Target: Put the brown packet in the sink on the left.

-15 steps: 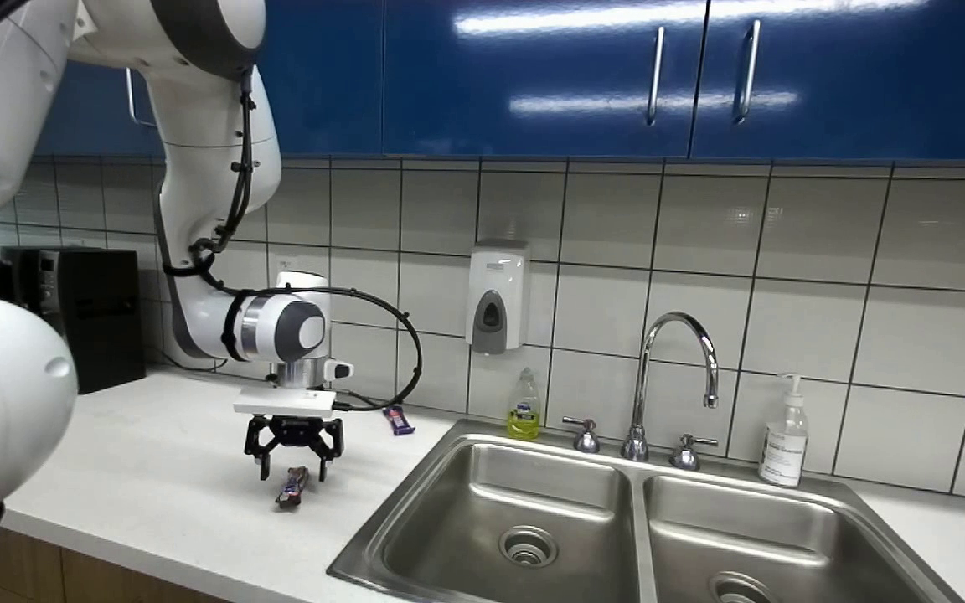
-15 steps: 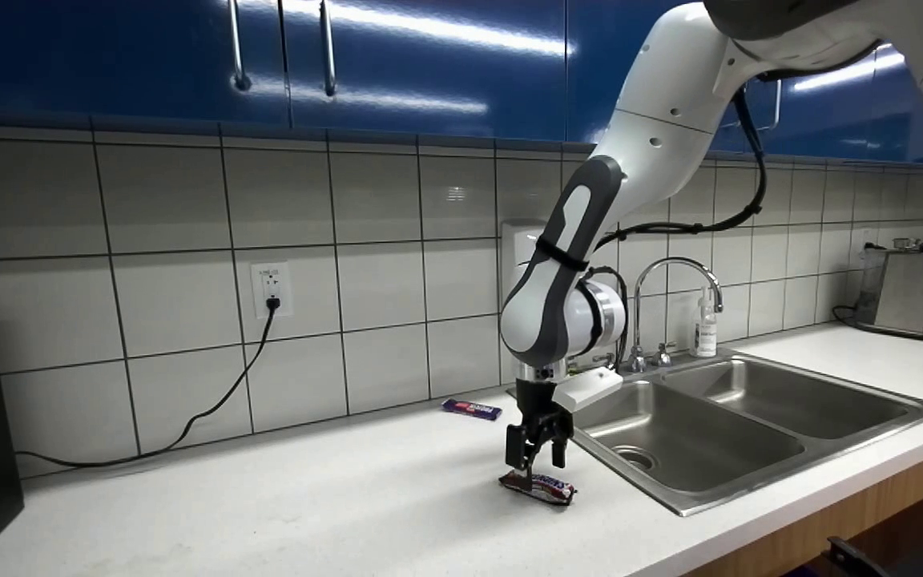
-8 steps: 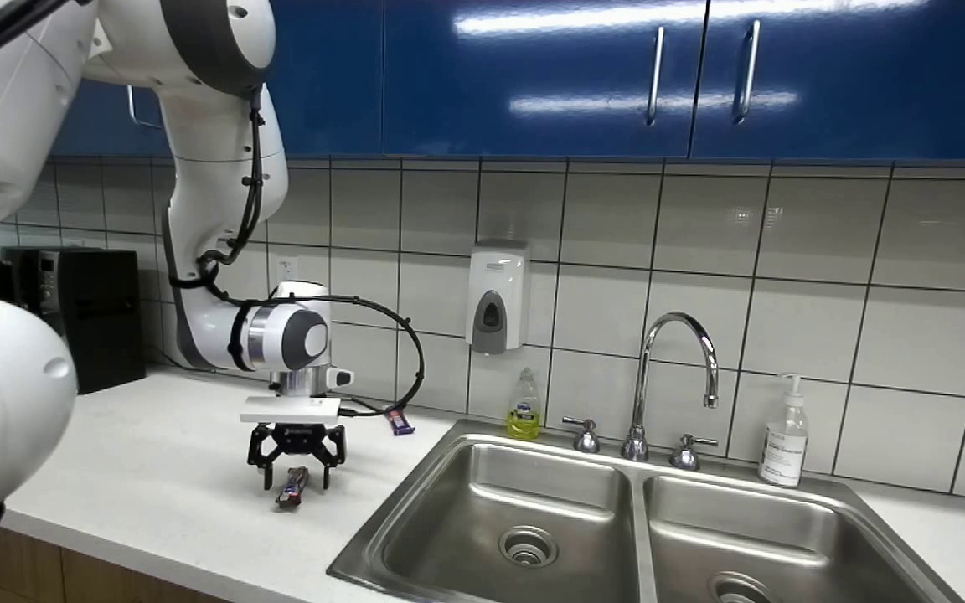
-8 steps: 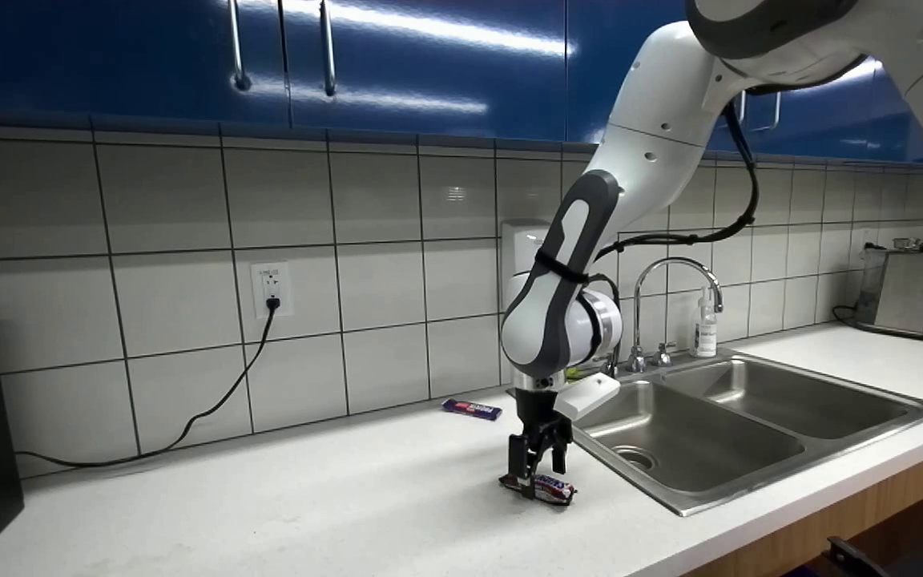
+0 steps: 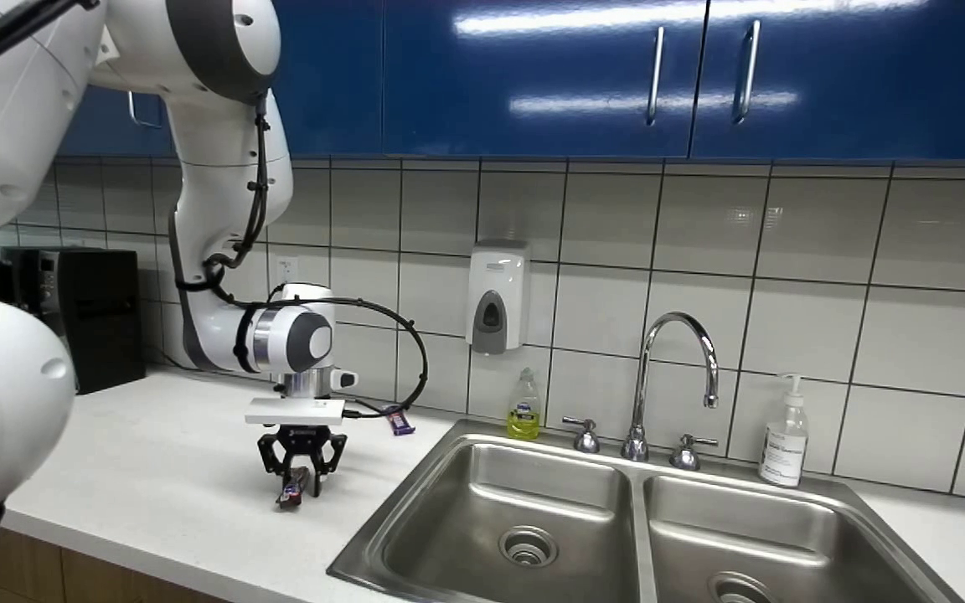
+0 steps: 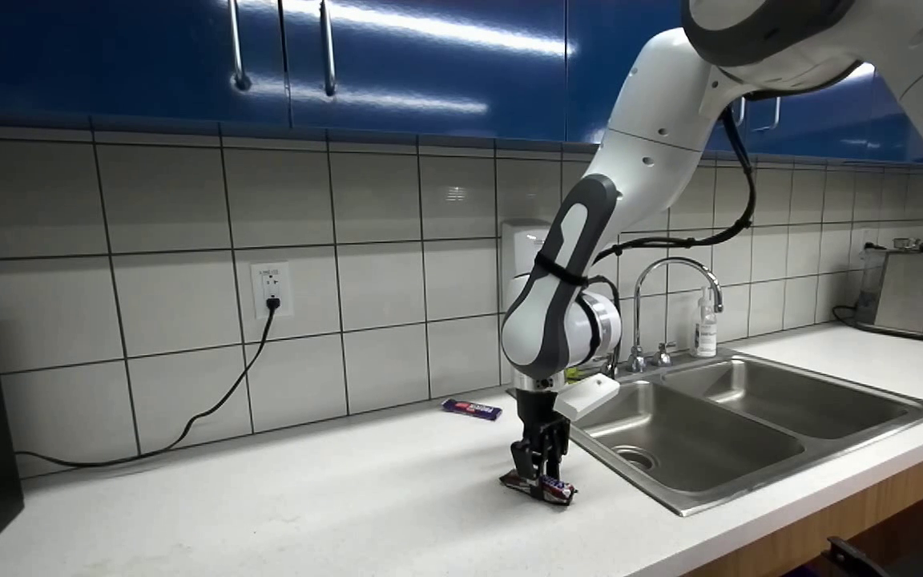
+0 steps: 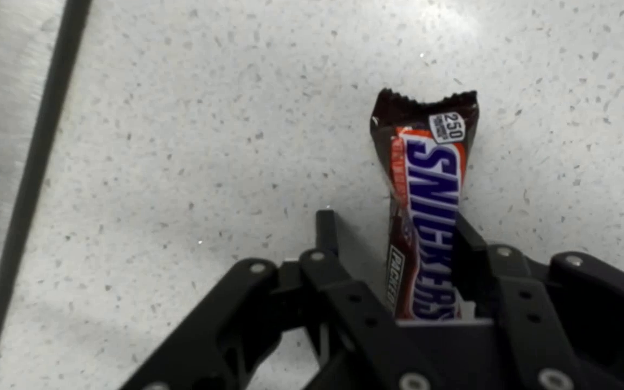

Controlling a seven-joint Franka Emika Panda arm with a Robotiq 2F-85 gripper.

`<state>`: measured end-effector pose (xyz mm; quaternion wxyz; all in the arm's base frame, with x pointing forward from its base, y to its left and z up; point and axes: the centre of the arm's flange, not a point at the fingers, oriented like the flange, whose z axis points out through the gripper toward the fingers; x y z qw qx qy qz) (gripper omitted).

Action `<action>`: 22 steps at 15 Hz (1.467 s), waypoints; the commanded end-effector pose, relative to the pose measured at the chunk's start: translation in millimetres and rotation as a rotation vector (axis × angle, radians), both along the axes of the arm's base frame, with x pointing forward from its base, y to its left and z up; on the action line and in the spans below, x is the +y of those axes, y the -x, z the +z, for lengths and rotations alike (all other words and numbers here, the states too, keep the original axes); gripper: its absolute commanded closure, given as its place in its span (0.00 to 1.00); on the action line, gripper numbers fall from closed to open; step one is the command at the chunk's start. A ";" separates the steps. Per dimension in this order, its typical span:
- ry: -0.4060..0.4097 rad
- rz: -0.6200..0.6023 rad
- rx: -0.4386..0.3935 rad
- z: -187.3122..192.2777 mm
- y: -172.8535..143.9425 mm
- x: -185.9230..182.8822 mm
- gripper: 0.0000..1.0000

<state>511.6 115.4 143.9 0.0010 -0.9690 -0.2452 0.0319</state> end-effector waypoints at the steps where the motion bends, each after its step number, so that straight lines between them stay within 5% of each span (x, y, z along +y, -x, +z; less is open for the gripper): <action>1: 0.007 -0.018 0.005 2.7 -8.8 -4.7 0.79; 4: 0.002 -0.031 0.001 5.7 -11.1 -8.0 1.00; 16: -0.023 -0.091 -0.048 70.8 -9.5 -4.7 0.96; 22: -0.067 -0.252 -0.071 83.9 -23.1 -57.4 0.96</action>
